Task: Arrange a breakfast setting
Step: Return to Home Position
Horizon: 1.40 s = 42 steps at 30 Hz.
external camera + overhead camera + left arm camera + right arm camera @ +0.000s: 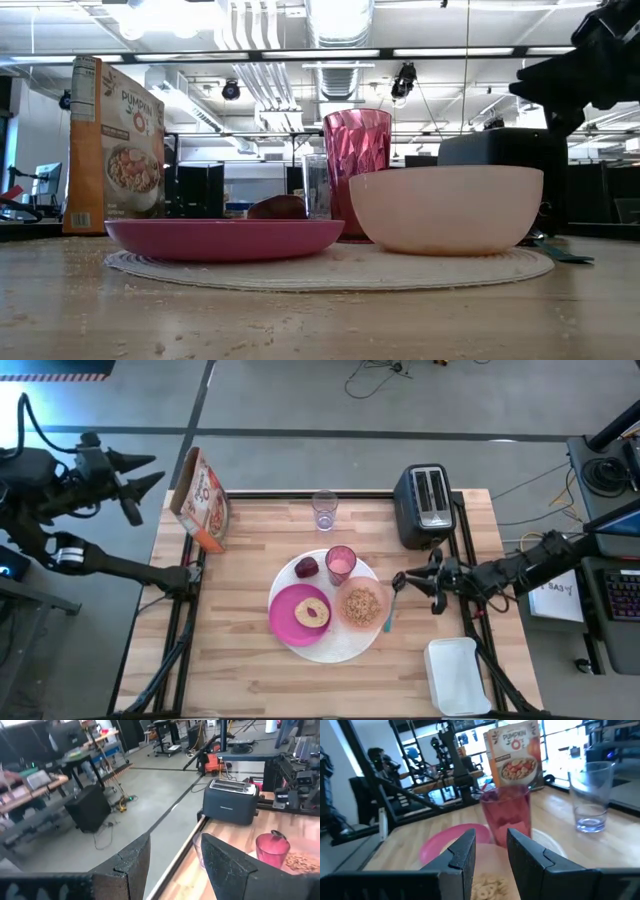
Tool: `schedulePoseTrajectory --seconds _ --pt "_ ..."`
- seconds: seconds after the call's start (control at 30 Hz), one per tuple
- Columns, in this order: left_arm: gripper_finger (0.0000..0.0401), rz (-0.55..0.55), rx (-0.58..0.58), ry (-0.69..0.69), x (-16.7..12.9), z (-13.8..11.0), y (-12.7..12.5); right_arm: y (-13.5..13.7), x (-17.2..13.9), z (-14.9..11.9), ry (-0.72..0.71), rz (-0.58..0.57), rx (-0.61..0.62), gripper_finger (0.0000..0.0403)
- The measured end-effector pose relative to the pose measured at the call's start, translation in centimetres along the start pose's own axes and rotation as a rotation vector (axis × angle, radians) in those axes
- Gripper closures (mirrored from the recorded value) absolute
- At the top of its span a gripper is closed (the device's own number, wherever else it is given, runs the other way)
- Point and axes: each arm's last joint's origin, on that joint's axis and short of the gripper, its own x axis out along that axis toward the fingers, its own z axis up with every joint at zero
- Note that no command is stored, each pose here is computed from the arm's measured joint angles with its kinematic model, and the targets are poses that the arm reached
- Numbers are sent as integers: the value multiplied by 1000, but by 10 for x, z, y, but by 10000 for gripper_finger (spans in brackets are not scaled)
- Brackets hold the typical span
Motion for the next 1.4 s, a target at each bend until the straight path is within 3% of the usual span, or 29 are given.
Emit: schedulePoseTrajectory --seconds 0.23,0.37,0.57,0.67,0.9,1.23,1.4 --pt "241 4 -165 2 -29 -26 16 -6 2 1 -12 -58 -26 303" --pt "241 -42 -240 7 -30 -43 14 -8 3 0 -1 -73 -34 303" --pt "241 -176 -216 28 10 -72 -18 -8 3 0 -1 -74 -34 303" --pt "241 -181 -154 24 34 -90 -36 -9 3 0 -2 -98 -37 303" --pt "241 -179 -107 -89 84 -136 -73 -15 2 -4 3 -282 -63 303" --pt "241 -179 -142 -248 128 -213 -109 -15 2 -5 9 -282 -65 303" --pt "241 -167 -165 -338 141 -239 -120 -15 2 -5 9 -282 -64 303"
